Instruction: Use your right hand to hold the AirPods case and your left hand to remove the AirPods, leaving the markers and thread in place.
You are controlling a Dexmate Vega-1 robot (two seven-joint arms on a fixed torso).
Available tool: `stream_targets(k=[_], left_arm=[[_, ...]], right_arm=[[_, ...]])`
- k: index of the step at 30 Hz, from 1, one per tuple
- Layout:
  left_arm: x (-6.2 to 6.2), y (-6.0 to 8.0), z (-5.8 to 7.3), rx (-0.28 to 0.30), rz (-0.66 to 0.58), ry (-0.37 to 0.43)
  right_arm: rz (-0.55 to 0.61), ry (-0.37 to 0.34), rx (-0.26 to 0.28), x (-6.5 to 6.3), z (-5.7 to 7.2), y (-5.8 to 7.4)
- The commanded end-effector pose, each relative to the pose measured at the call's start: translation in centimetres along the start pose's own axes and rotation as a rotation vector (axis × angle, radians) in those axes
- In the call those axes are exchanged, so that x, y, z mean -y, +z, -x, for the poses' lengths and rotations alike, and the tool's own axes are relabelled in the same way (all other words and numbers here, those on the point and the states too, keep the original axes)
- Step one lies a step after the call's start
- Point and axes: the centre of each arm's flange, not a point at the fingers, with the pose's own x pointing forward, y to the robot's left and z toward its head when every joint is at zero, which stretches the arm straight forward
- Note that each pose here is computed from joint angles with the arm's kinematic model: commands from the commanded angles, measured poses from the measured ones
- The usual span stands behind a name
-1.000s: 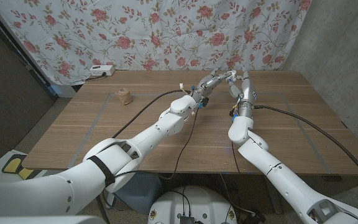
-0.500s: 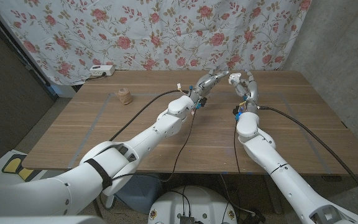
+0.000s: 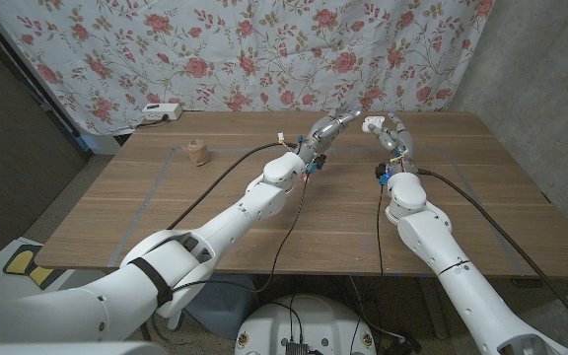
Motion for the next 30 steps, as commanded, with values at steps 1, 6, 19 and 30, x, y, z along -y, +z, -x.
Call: stream_targets(k=[1, 6, 19, 30], left_arm=[[-0.1, 0.1, 0.7, -0.004, -0.002, 0.006], [-0.1, 0.0, 1.0, -0.003, 0.003, 0.001], [0.1, -0.4, 1.6, -0.017, 0.01, -0.002], [0.1, -0.5, 1.8, -0.027, 0.007, 0.001]], right_arm=[[-0.122, 0.066, -0.007, 0.4, 0.1, 1.2], [-0.117, 0.069, -0.007, 0.5, 0.2, 1.6], [-0.163, 0.081, -0.007, 0.9, 0.4, 1.7], [-0.16, 0.096, -0.017, 1.2, 0.8, 1.3]])
